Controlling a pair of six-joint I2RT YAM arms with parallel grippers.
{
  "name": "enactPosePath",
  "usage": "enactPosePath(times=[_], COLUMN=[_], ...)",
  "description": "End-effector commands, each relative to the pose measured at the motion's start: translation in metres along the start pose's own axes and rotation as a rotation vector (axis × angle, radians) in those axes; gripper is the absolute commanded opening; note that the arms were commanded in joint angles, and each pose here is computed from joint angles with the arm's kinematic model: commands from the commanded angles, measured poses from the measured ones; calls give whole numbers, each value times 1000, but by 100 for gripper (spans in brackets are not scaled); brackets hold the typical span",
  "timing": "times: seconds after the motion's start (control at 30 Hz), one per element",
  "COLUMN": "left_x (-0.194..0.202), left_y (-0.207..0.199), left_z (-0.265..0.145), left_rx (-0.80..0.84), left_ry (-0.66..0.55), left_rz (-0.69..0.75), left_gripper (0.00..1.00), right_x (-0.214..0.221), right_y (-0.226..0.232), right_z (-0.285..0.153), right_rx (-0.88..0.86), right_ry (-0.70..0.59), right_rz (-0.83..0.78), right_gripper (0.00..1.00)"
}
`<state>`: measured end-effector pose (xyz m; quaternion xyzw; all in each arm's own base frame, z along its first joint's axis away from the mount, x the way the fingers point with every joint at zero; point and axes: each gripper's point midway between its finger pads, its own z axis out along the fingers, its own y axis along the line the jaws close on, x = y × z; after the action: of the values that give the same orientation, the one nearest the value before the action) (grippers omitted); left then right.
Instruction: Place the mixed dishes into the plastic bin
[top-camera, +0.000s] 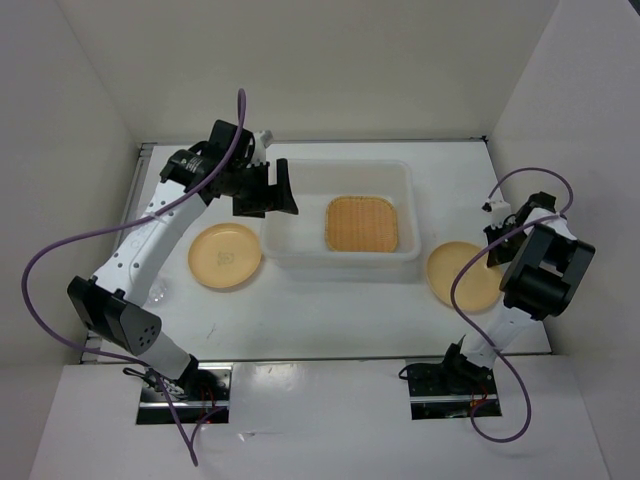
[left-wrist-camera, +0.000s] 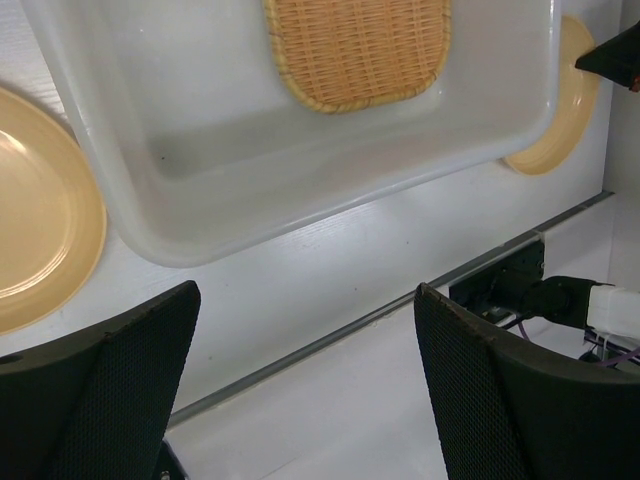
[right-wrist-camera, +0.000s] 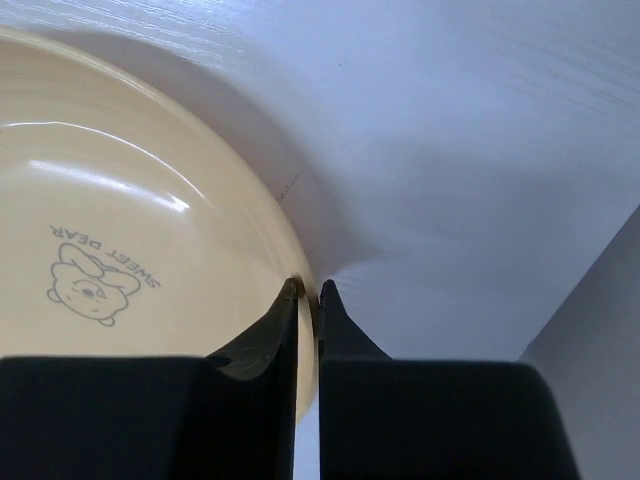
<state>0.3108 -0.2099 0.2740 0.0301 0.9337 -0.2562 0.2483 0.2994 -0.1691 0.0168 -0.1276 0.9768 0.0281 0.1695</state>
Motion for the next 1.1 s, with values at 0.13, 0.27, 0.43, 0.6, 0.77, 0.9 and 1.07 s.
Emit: enactPosePath(times=[0.13, 0.27, 0.43, 0.6, 0.77, 0.9, 1.07], left_x=[-13, -15, -18, -21, -15, -16, -16], left_y=[-3, -4, -2, -3, 0, -1, 5], left_z=[-7, -6, -2, -4, -1, -5, -13], left_rx=[-4, -3, 0, 4, -1, 3, -10], left_ry=[-35, -36, -37, -45, -34, -43, -65], left_rz=[15, 16, 18, 21, 17, 20, 9], left_gripper=[94, 94, 94, 94, 94, 94, 94], right_x=[-1, -56, -120, -158, -195, -226, -273], right_y=[6, -8, -32, -45, -12, 37, 120], right_z=[-25, -85, -170, -237, -276, -274, -255], right_rx=[21, 113, 335, 472, 303, 43, -93], right_ry=[18, -116, -288, -428, -567, -611, -615], right_rz=[-8, -41, -25, 10, -45, -109, -243], right_gripper=[0, 0, 0, 0, 0, 0, 0])
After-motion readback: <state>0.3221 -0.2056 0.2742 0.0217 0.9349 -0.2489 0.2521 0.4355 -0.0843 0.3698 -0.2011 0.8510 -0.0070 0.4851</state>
